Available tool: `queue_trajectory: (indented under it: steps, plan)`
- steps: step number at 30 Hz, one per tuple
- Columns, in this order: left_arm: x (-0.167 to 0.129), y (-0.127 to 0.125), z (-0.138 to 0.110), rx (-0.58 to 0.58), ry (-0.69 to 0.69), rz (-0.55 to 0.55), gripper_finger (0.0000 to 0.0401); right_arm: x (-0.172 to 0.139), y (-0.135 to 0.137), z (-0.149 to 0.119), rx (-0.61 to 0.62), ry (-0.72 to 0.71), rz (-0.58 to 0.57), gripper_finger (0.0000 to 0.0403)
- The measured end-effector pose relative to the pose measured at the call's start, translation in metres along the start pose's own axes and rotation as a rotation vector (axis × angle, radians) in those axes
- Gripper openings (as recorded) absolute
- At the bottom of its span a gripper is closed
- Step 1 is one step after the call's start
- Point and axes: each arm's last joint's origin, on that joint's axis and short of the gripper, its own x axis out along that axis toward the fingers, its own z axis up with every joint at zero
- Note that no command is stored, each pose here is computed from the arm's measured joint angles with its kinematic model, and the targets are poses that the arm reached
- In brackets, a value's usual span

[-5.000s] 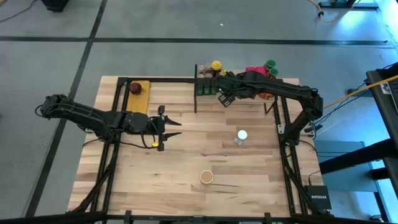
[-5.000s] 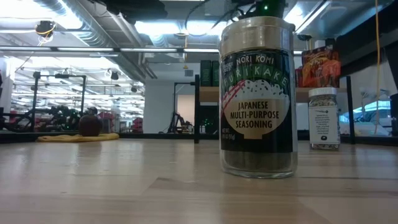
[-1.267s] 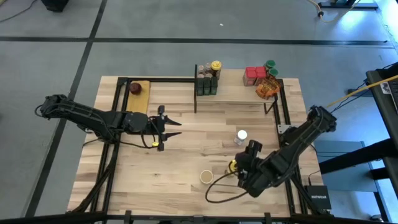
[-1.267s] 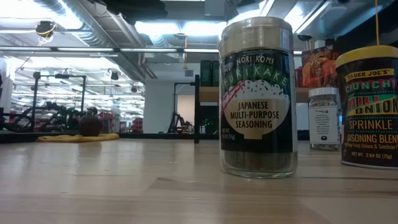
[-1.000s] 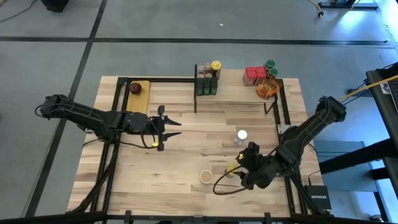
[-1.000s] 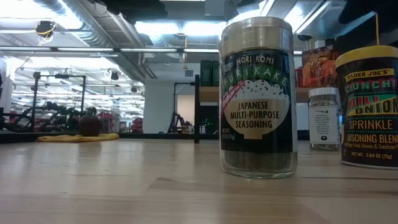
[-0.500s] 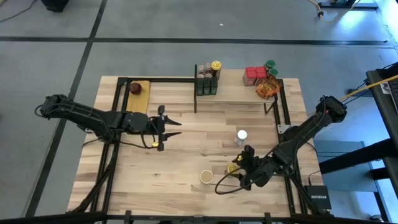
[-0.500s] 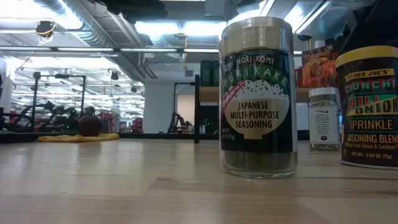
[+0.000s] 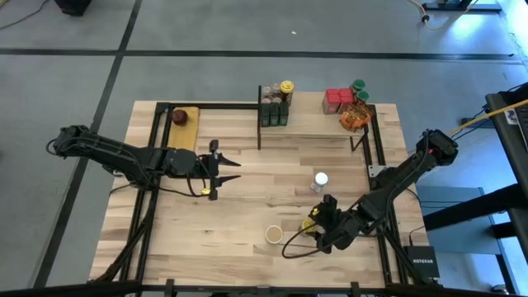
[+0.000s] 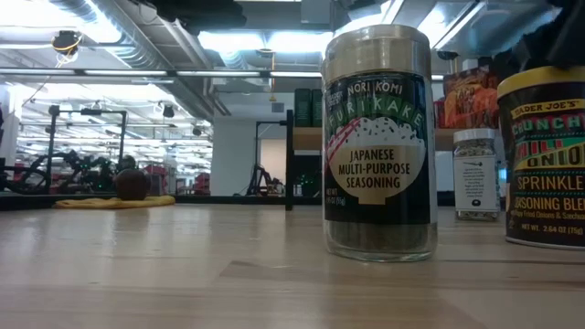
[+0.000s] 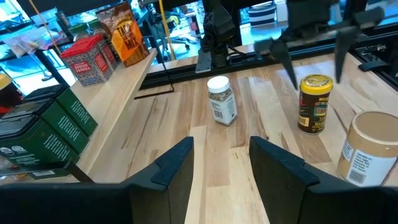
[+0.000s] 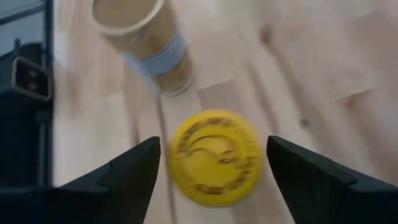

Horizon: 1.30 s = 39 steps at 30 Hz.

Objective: Shelf spices
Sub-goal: Put the yellow seasoning bottle on the shelf

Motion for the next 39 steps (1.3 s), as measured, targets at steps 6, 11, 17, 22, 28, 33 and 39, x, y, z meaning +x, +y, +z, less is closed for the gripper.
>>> queue_trajectory:
  steps: [6, 11, 17, 22, 28, 33, 39]
  plan:
    - [0.0, 0.0, 0.0, 0.0, 0.0, 0.0, 0.015, 0.023, 0.006, -0.01, -0.046, 0.066, 0.009, 0.0301]
    - [0.0, 0.0, 0.0, -0.001, 0.0, 0.0, 0.015, 0.03, 0.006, -0.012, -0.068, 0.092, 0.004, 0.0294]
    - [0.0, 0.0, 0.0, 0.001, 0.0, 0.0, 0.015, 0.03, 0.007, -0.011, -0.065, 0.061, 0.0, 0.0243]
    - [0.0, 0.0, 0.0, 0.001, 0.0, 0.0, 0.015, 0.03, 0.005, -0.009, -0.083, 0.006, -0.05, 0.0224]
    - [0.0, 0.0, 0.0, 0.003, 0.0, 0.0, 0.015, 0.021, 0.007, 0.001, -0.113, -0.059, -0.094, 0.0223]
    - [0.0, 0.0, 0.0, 0.002, -0.001, 0.0, 0.015, 0.003, 0.008, 0.031, -0.184, -0.16, -0.155, 0.0222]
    - [0.0, 0.0, 0.0, 0.002, -0.001, 0.0, 0.015, -0.029, -0.012, 0.083, -0.202, -0.226, -0.314, 0.0219]
